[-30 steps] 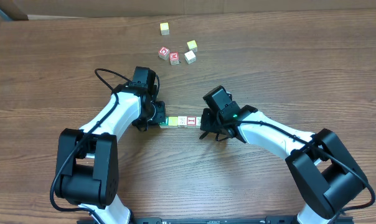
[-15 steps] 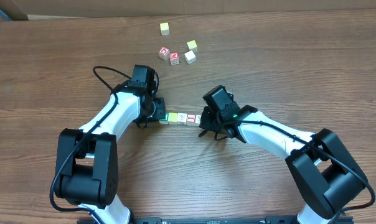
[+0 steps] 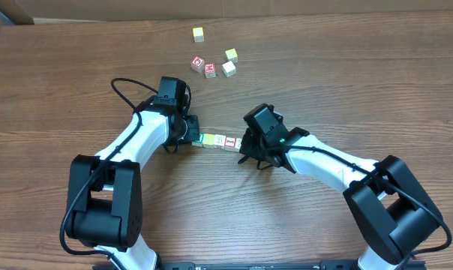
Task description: Flip 5 blocks
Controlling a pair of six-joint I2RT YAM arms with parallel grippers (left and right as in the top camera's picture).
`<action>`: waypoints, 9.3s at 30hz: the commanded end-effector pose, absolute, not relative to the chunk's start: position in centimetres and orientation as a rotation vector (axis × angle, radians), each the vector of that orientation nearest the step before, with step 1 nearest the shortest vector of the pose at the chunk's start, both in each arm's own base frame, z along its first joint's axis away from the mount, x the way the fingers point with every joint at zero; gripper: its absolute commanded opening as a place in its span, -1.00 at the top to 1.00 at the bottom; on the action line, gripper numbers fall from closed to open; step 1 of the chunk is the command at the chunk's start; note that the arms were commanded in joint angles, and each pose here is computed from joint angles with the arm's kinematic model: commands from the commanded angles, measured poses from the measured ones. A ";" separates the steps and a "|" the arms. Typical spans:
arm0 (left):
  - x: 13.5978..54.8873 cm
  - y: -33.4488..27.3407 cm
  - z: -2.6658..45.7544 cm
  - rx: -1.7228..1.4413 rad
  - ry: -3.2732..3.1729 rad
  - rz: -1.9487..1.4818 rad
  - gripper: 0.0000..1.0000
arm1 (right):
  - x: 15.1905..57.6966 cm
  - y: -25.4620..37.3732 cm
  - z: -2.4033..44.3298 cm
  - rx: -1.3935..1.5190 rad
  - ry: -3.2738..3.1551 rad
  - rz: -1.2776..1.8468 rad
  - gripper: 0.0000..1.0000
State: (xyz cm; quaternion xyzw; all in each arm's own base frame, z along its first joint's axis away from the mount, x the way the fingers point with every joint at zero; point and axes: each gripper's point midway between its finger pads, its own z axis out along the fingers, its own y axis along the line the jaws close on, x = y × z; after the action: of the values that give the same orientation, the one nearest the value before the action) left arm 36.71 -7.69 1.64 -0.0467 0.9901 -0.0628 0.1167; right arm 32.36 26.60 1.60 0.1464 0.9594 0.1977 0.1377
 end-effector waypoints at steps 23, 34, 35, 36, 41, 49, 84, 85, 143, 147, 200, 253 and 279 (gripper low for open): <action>36.2 -8.7 1.3 -0.107 2.910 -0.258 0.88 | 31.2 29.0 3.5 0.480 2.774 0.688 0.92; 36.4 -8.8 1.3 -0.106 2.900 -0.261 0.90 | 29.6 31.0 3.6 0.573 2.734 0.667 0.92; 36.5 -8.8 1.4 -0.105 2.897 -0.262 0.90 | 29.5 31.2 3.6 0.584 2.730 0.671 0.92; 36.5 -8.8 1.4 -0.105 2.895 -0.263 0.90 | 29.5 31.5 3.7 0.589 2.726 0.683 0.92; 36.7 -8.9 1.4 -0.105 2.887 -0.265 0.90 | 29.2 32.7 4.1 0.568 2.711 0.728 0.92; 37.4 -9.0 1.6 -0.137 2.858 -0.277 0.90 | 28.6 33.3 4.2 0.689 2.705 0.761 0.92; 38.5 -9.2 2.0 -0.131 2.809 -0.289 0.92 | 26.9 34.4 3.1 1.080 2.650 0.781 0.92; 38.5 -9.2 2.0 -0.131 2.808 -0.289 0.92 | 26.8 34.5 2.9 1.098 2.649 0.779 0.92; 39.8 -8.7 2.4 -0.130 2.753 -0.247 0.91 | 23.7 38.0 2.5 1.182 2.583 0.843 0.86; 39.9 -8.8 2.5 -0.128 2.748 -0.249 0.92 | 23.7 38.0 2.4 1.182 2.585 0.842 0.86; 40.6 -8.7 2.8 -0.128 2.718 -0.246 0.91 | 23.4 37.9 1.1 1.069 2.629 0.789 0.92; 44.8 -9.1 7.7 -0.146 2.590 -0.277 0.88 | 22.9 42.7 5.8 0.703 2.681 1.137 0.92; 43.9 4.2 13.4 -0.539 2.668 -0.145 -0.93 | 35.9 13.3 7.7 0.006 2.706 0.274 -0.75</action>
State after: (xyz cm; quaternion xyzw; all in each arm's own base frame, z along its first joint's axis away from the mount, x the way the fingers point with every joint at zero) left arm 43.58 4.32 12.74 -0.2310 0.9507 -0.0590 0.1983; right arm 34.82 14.74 6.46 0.0648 0.9747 0.1163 0.1793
